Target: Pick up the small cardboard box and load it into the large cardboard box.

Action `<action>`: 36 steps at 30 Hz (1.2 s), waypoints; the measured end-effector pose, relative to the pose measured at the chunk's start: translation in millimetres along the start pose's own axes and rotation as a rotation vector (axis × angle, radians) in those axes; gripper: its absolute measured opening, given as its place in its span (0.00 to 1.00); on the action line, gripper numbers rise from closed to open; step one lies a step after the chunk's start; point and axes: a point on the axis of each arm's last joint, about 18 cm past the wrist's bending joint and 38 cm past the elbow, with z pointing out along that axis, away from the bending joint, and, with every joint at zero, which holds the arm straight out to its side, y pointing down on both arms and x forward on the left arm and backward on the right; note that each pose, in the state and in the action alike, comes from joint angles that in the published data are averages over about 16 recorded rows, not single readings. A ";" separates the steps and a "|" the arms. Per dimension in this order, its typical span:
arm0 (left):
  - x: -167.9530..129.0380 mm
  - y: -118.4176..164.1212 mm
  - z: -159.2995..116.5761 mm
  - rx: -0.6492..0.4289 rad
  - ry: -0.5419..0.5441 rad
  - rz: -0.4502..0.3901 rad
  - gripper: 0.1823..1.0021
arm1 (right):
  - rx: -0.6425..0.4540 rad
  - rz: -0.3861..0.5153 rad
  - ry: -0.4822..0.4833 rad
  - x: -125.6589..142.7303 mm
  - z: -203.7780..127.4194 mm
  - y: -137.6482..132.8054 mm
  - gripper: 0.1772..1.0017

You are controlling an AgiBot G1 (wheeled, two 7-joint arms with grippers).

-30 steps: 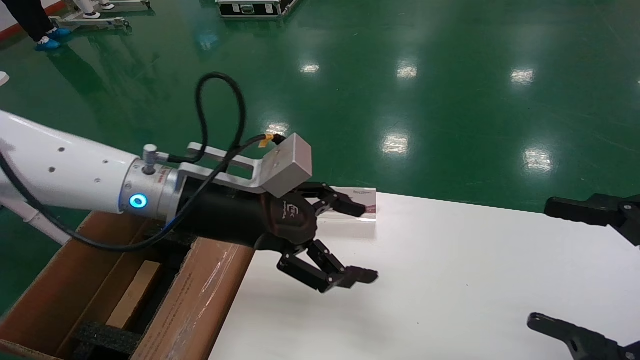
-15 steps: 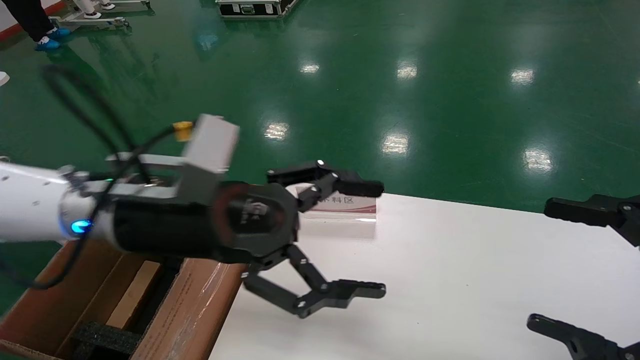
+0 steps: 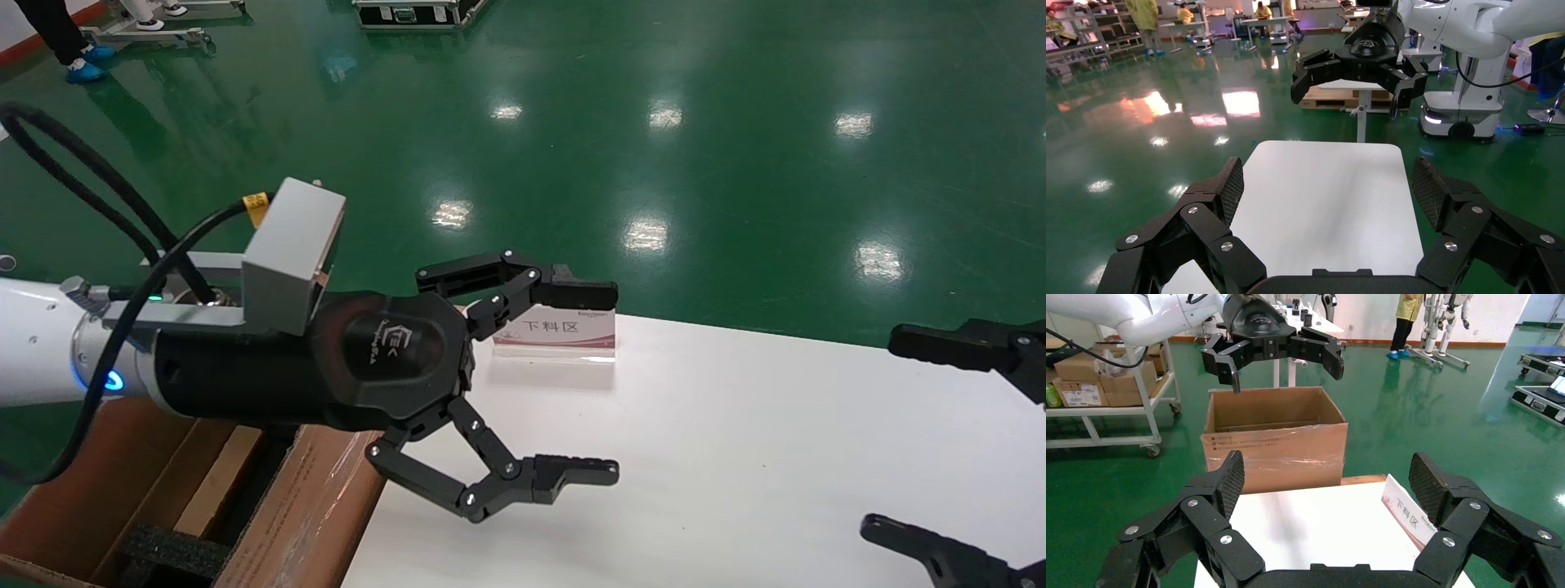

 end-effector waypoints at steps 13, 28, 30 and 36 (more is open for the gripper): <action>0.0 0.0 -0.2 0.001 0.000 0.000 1.00 | 0.000 0.000 0.000 -0.1 0.1 -0.1 1.00; 0.1 -0.1 -0.4 0.003 -0.001 -0.001 1.00 | 0.000 0.000 0.000 -0.1 0.0 -0.1 1.00; 0.0 -0.1 -0.4 0.002 -0.001 -0.001 1.00 | 0.000 0.000 0.000 -0.1 0.0 -0.1 1.00; 0.0 0.0 -0.3 0.001 -0.001 -0.001 1.00 | 0.000 0.000 0.000 -0.1 0.0 -0.1 1.00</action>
